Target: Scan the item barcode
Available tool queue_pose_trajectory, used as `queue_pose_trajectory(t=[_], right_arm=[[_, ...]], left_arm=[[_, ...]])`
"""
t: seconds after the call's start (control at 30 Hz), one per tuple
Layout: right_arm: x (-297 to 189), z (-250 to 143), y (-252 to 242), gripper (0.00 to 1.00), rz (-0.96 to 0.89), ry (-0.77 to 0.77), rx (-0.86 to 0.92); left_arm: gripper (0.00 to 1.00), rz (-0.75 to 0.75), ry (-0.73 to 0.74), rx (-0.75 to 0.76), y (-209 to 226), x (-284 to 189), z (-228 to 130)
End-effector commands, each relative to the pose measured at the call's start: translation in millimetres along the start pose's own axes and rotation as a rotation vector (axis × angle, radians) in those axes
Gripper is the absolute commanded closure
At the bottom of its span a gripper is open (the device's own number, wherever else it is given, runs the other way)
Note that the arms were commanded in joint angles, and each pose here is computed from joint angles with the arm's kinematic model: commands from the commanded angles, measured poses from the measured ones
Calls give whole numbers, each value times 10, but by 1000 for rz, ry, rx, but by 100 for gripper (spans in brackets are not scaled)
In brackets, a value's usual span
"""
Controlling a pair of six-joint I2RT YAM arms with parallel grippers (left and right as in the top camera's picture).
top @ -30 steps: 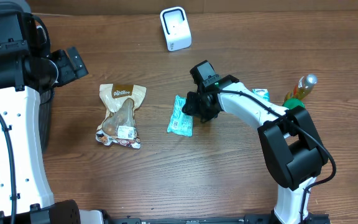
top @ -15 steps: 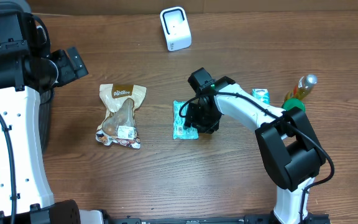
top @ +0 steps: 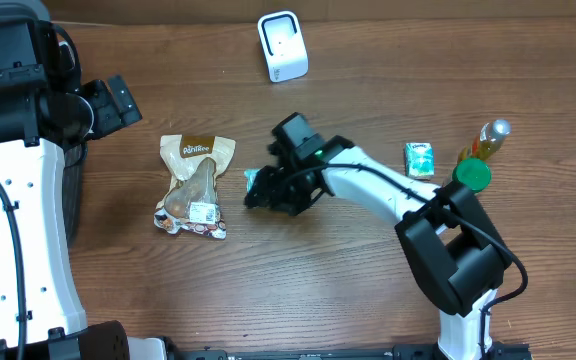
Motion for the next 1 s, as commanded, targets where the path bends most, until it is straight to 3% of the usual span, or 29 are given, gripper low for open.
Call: queue_pose_trajectory(t=[0.0,0.17,0.4,0.57,0.83,0.97], right_arm=[[-216,130,176,46,21,-49,-99],[-753,320,85,45,-73,-131,-140],[-1106,368,-543,43,-126,-127,61],[-930,225,-791,41,-166,-95,104],[-607,116,-780,42,-148,-108,40],[-542,98,-829,43,-138,-132,90]], left_arm=[[1,-4,-4,14,-12,-14,6],[0,-4,-4,14,-13,-14,6],[0,-4,-4,14,-12,-14,6],[0,-4,-4,14,-13,-14,6],[0,-4,-4,14,-12,-14,6],[0,-4,-4,14,-13,-14,6]])
Point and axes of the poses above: each gripper's point midway between its finger pads, its own x axis out along the fingers, its own y axis along the line the jaws close on, z = x × y, the point moved 10 cm from there along -x, back along the fingers, and after that the axes turned 13 degrees about -x, right-handed, at the moved point
